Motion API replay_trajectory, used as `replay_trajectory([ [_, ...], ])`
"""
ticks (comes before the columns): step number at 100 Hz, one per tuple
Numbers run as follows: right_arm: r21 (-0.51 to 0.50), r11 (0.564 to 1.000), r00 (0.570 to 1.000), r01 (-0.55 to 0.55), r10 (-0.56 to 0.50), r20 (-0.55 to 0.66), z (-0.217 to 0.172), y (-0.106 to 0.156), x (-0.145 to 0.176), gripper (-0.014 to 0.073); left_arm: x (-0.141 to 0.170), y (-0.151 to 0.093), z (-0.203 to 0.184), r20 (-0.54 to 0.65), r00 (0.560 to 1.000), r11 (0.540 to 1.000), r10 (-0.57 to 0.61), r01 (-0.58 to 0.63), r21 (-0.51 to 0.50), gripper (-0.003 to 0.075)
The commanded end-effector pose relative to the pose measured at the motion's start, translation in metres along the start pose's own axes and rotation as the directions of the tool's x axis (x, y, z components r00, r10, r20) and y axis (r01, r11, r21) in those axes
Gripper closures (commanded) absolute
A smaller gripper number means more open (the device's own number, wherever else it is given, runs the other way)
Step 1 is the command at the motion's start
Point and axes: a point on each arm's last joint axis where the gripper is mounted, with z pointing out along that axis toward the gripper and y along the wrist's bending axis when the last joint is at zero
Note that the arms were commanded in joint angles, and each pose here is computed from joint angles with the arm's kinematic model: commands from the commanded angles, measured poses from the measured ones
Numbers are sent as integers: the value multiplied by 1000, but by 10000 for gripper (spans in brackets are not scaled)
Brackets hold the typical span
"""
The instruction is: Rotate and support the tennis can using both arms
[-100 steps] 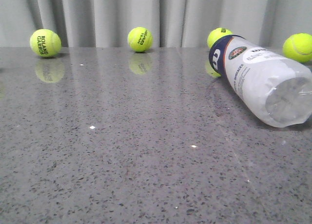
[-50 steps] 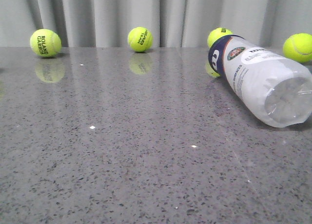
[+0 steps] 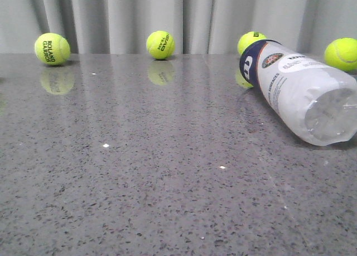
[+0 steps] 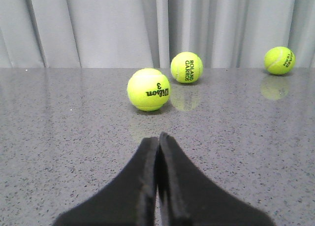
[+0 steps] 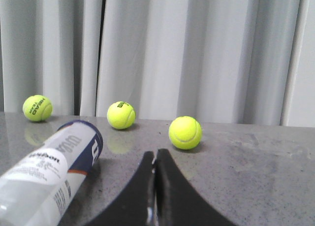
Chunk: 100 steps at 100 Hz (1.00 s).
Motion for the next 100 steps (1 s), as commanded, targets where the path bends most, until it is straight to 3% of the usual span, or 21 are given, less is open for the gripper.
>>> replay_trajectory([
  [1, -6, 1000, 994, -11, 12, 109, -1, 2, -32, 653, 6, 0, -1, 71, 997, 1000, -11, 11, 4, 740],
  [19, -2, 1000, 997, -10, 10, -71, 9, 4, -60, 653, 6, 0, -1, 71, 997, 1000, -11, 11, 4, 740],
  [44, 7, 1000, 952, -1, 3, -305, 44, 6, -89, 621, 6, 0, -1, 71, 997, 1000, -11, 11, 4, 740],
  [56, 10, 1000, 931, 0, 4, -365, 65, 6, -94, 460, 6, 0, -1, 71, 997, 1000, -11, 11, 4, 740],
  [78, 13, 1000, 910, 1, 5, -414, 90, 6, -94, -72, 6, 0, -1, 71, 997, 1000, -11, 11, 4, 740],
  [100, 12, 1000, 932, -2, 6, -364, 94, 6, -97, 0, 6, 0, -1, 71, 997, 1000, -11, 11, 4, 740],
])
